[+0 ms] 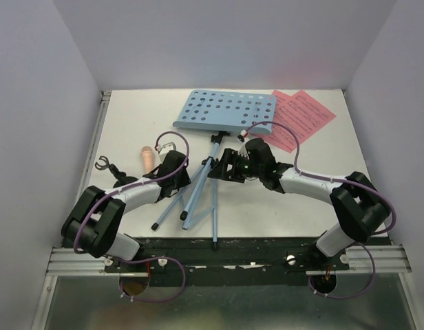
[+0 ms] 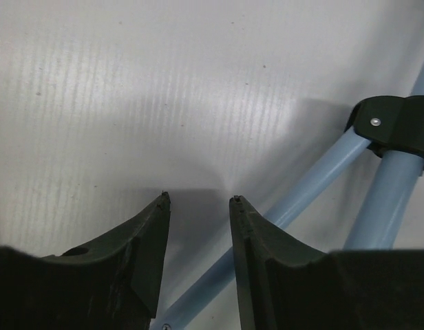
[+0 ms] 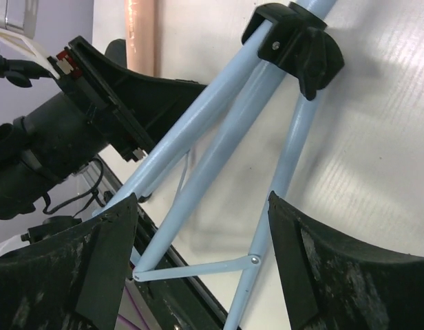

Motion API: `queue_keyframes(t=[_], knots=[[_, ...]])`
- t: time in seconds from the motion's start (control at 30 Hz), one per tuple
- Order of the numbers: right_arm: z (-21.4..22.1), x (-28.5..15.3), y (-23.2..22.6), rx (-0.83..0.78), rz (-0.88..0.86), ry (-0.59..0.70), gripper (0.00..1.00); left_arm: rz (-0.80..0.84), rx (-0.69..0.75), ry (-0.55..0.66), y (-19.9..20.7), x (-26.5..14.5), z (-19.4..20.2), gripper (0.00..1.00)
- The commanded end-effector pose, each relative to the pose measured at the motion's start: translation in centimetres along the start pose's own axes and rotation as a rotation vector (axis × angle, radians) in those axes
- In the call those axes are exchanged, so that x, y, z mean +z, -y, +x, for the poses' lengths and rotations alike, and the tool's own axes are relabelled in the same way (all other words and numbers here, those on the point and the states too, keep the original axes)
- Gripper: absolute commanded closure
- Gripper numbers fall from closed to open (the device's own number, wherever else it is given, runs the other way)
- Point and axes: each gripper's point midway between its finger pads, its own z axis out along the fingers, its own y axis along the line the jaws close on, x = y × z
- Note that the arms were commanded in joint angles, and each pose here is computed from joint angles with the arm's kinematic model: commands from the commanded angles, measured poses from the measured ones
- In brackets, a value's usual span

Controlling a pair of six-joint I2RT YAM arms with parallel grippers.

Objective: Pack up the instrument practice props

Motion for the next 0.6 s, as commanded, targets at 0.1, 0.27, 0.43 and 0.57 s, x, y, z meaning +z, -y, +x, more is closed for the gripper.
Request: queue_keyframes(t=[0.1, 0.27, 0.43, 0.57], knots=[[0.1, 1.7, -2.0, -0.018, -0.045, -0.041, 0.16, 0.156, -0.05, -0.136, 2.8, -1.0, 5.5, 0.59], [0.5, 2.2, -2.3, -0.015, -0.044, -0.089, 0.17, 0.193, -0.07, -0.117, 4.0, -2.2, 5.6, 0.67], [1.1, 2.0, -1.5, -0.041, -0.017, -0.11, 0.31, 0.197, -0.08, -0.08, 4.2, -3.0, 5.0, 0.67], [2.7, 2.0, 0.2, -0.049, 0.011, -0.142, 0.58, 0.213, -0.092, -0.064, 4.3, -3.2, 5.0, 0.7]])
